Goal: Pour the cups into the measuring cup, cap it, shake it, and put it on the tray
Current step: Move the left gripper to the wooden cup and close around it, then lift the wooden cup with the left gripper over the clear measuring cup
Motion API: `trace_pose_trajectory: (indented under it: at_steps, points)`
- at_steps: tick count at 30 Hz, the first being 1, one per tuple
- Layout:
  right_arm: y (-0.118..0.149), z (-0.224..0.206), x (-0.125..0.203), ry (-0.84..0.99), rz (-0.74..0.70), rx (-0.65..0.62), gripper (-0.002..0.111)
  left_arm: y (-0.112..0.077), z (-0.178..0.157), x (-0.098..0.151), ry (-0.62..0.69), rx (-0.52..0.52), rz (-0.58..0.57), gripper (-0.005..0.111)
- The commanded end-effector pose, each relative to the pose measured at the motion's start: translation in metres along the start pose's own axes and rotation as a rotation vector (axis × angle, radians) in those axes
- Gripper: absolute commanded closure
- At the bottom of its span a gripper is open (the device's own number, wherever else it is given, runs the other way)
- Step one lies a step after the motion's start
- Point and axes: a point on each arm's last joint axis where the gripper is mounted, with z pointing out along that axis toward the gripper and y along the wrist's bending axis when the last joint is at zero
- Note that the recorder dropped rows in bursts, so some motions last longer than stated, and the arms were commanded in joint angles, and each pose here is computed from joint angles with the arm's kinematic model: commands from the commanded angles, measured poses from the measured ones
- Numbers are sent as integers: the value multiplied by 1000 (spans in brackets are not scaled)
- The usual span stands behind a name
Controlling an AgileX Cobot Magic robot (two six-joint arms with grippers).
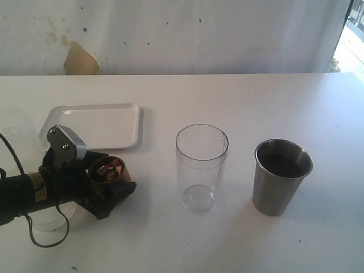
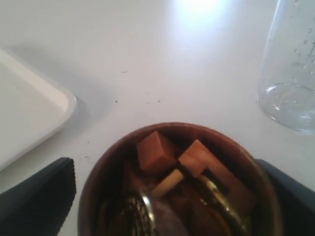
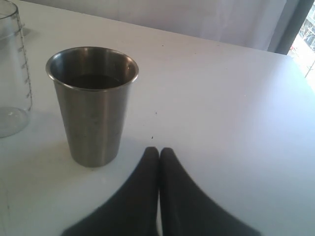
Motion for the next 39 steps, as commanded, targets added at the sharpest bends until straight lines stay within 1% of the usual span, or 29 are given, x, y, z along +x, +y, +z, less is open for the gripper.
trace_pose_trajectory:
  at_steps: [1,7,15,18,21,24,25,26,28,29,30,31,32,34,35,37,39]
  points:
    - [0,0,-1,-6,-15,5,108,-1,6,0,-22,44,-25,19]
    - [0,0,0,-4,-15,4,108,-4,7,0,-21,75,-3,19]
    - [0,0,-1,-6,-15,5,108,4,15,-9,-32,68,33,19]
    - [0,0,-1,-6,-15,5,108,5,16,-6,14,80,61,19]
    - [0,0,-1,-6,-15,5,108,0,16,-4,39,134,93,19]
    - [0,0,-1,-6,-15,5,108,1,16,-2,67,125,115,22]
    - [0,0,-1,-6,-15,5,108,2,17,-2,68,124,119,25]
    - [0,0,-1,-6,-15,5,108,3,18,-4,56,123,123,31]
    - [0,0,-1,-6,-15,5,108,4,19,-6,48,122,124,48]
    - [0,0,-1,-6,-15,5,108,4,19,-6,48,122,123,65]
    - [0,0,-1,-6,-15,5,108,4,19,-6,50,122,116,77]
    - [0,0,-1,-6,-15,5,108,2,18,-6,54,138,100,101]
    - [0,0,-1,-6,-15,5,108,1,18,-7,43,151,117,106]
    - [0,0,-1,-6,-15,5,108,-2,18,-14,-27,180,124,107]
    - [0,0,-1,-6,-15,5,108,-4,16,-23,-103,196,125,107]
    - [0,0,0,-4,-15,4,108,-5,12,-35,-181,200,126,107]
    - [0,0,0,-4,-15,4,108,-4,8,-42,-204,189,126,107]
